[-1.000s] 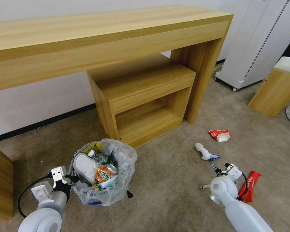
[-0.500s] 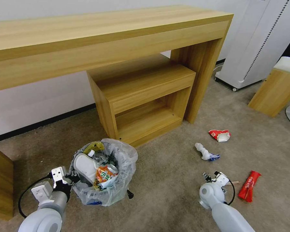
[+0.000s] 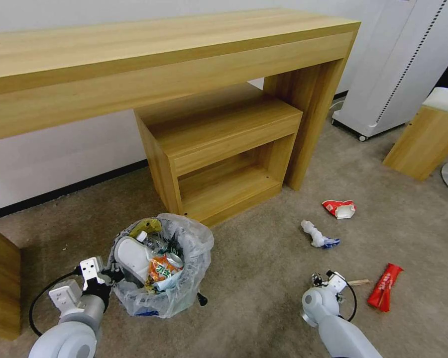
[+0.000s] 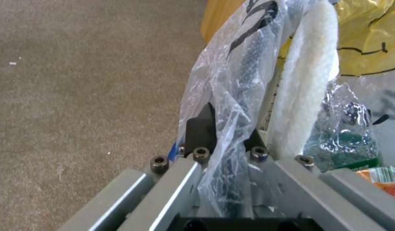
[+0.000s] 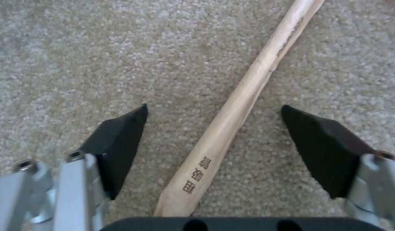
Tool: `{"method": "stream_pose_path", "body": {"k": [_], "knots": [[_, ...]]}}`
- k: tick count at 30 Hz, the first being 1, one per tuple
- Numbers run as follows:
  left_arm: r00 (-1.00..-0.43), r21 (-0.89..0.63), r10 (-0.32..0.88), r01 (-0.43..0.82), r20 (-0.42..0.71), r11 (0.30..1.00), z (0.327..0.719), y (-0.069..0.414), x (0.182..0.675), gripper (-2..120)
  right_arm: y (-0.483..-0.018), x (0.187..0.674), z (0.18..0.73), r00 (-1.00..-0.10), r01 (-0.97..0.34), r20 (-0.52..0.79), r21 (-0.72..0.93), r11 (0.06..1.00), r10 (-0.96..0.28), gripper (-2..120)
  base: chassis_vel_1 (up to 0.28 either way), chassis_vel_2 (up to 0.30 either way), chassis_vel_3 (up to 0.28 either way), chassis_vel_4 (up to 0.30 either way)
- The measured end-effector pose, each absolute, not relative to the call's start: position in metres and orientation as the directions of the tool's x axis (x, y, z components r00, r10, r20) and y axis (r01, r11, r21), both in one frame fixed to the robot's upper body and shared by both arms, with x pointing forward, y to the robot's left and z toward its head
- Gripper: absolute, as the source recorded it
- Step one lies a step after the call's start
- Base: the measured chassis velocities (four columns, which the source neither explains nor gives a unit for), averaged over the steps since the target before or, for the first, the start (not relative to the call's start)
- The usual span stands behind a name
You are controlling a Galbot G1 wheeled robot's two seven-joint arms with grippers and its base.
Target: Pick up the trash bin and place the garbage on the floor into it.
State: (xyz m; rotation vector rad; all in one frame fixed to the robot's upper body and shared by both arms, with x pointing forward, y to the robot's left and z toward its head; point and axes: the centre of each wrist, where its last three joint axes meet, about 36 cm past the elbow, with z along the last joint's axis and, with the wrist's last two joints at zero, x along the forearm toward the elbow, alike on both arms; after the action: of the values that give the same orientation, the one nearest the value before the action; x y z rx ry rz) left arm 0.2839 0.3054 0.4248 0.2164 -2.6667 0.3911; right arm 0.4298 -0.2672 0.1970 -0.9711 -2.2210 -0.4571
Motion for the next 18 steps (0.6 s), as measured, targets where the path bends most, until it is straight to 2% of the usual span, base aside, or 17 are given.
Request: {"method": "stream_pose_path", "body": {"k": [2,4,5,7,9,10,12,17,18], "knots": [[-0.894,-0.238,-0.090,-0.212,0.439,0.948,0.4251,0.3061,0.2840,1,-0.2649,0.4304,0.1945,-0.506,0.747,0.689,0.048,0.663,0.519,71,0.000,0.000,0.000,0.000],[-0.894,-0.238,-0.090,-0.212,0.440,0.948,0.4251,0.3062,0.2839,1,-0.2643,0.4305,0.1945,-0.507,0.747,0.688,0.049,0.663,0.519,67,0.000,0.000,0.000,0.000],[-0.894,-0.238,-0.090,-0.212,0.439,0.948,0.4251,0.3063,0.2839,1,-0.2634,0.4305,0.1944,-0.508,0.746,0.686,0.049,0.665,0.520,60,0.000,0.000,0.000,0.000],[-0.894,-0.238,-0.090,-0.212,0.439,0.948,0.4252,0.3063,0.2840,1,-0.2629,0.4305,0.1943,-0.510,0.745,0.685,0.049,0.666,0.521,57,0.000,0.000,0.000,0.000],[-0.895,-0.239,-0.089,-0.211,0.438,0.948,0.4252,0.3060,0.2842,1,-0.2625,0.4295,0.1937,-0.514,0.743,0.679,0.046,0.668,0.525,46,0.000,0.000,0.000,0.000],[-0.895,-0.239,-0.089,-0.211,0.438,0.948,0.4252,0.3060,0.2842,1,-0.2625,0.4295,0.1937,-0.514,0.743,0.679,0.046,0.668,0.525,46,0.000,0.000,0.000,0.000],[-0.895,-0.240,-0.088,-0.210,0.438,0.948,0.4251,0.3054,0.2843,1,-0.2627,0.4277,0.1931,-0.516,0.741,0.675,0.043,0.670,0.528,34,0.000,0.000,0.000,0.000],[-0.895,-0.240,-0.087,-0.210,0.437,0.948,0.4252,0.3053,0.2846,1,-0.2646,0.4265,0.1925,-0.517,0.740,0.671,0.039,0.671,0.532,23,0.000,0.000,0.000,0.000],[-0.896,-0.241,-0.086,-0.209,0.436,0.948,0.4256,0.3050,0.2844,1,-0.2663,0.4251,0.1912,-0.518,0.739,0.667,0.035,0.673,0.535,16,0.000,0.000,0.000,0.000]]}}
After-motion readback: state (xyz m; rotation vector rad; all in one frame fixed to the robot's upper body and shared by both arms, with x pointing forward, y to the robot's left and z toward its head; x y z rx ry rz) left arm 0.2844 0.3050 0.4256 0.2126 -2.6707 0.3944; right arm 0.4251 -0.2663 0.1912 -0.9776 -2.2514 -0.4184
